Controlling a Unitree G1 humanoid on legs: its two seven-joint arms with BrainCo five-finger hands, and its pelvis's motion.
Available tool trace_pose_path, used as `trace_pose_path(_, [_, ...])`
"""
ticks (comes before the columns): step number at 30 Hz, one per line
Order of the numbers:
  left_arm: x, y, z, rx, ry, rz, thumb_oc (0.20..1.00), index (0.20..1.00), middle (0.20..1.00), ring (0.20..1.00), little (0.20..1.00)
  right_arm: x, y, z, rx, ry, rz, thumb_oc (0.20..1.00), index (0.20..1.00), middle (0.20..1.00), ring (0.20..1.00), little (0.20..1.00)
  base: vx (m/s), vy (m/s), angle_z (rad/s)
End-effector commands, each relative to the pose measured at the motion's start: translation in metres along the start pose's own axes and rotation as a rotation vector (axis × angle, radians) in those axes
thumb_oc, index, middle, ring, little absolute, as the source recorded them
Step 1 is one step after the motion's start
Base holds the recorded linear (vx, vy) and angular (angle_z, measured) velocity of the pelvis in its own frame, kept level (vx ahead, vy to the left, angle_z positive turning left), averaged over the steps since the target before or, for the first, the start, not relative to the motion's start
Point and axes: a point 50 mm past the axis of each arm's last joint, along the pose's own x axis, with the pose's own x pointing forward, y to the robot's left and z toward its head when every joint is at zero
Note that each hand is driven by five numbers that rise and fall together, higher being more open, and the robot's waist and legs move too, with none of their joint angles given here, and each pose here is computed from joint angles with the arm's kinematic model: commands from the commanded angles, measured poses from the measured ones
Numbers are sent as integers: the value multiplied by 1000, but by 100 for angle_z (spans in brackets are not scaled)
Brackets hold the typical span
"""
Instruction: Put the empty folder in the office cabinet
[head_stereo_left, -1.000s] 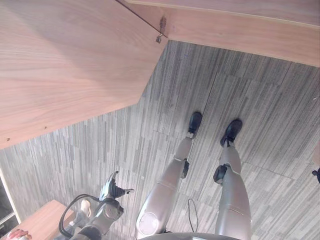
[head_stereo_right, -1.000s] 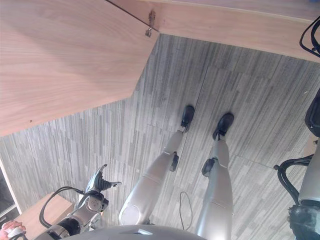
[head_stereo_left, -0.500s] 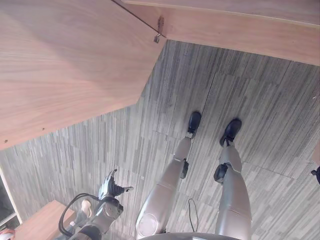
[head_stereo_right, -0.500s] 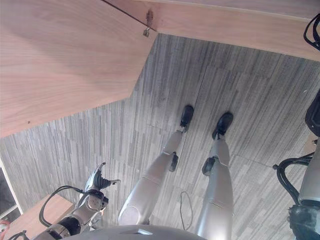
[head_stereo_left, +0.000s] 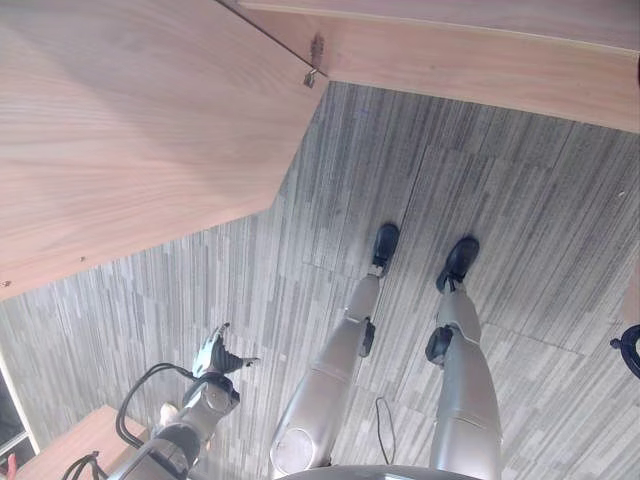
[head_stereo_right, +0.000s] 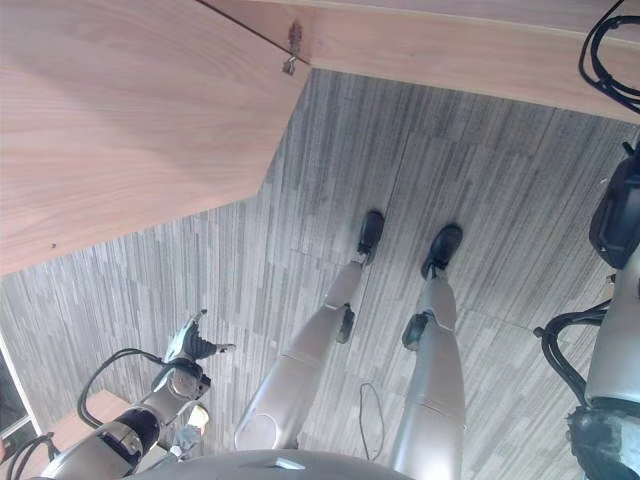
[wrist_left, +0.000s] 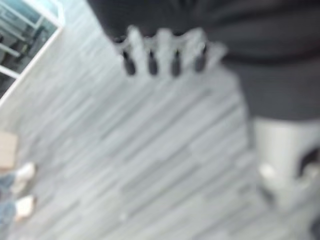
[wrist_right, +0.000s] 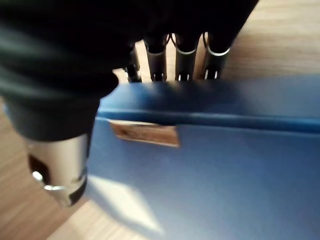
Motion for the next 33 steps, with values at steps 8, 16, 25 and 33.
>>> trace_pose_path(8, [-21, 2, -62, 76, 214, -21, 1000, 1000, 1000, 1000, 1000, 4, -13, 9, -196, -70, 38, 1000, 1000, 1000, 1000, 1000, -1, 0, 0])
trace_pose_path(16, [-20, 0, -59, 98, 203, -30, 1000, 1000, 1000, 1000, 1000, 8, -25, 12, -276, -78, -60, 1000, 1000, 1000, 1000, 1000, 0, 0, 0])
trace_pose_path(25, [-8, 2, -42, 122, 187, -18, 1000, 1000, 1000, 1000, 1000, 9, -43, 5, -539, 15, -259, 1000, 1000, 1000, 1000, 1000, 0, 0, 0])
trace_pose_path(33, [-2, 3, -32, 95, 191, -1, 1000, 1000, 1000, 1000, 1000, 7, -56, -1, -743, 72, -281, 1000, 1000, 1000, 1000, 1000, -4, 1, -2])
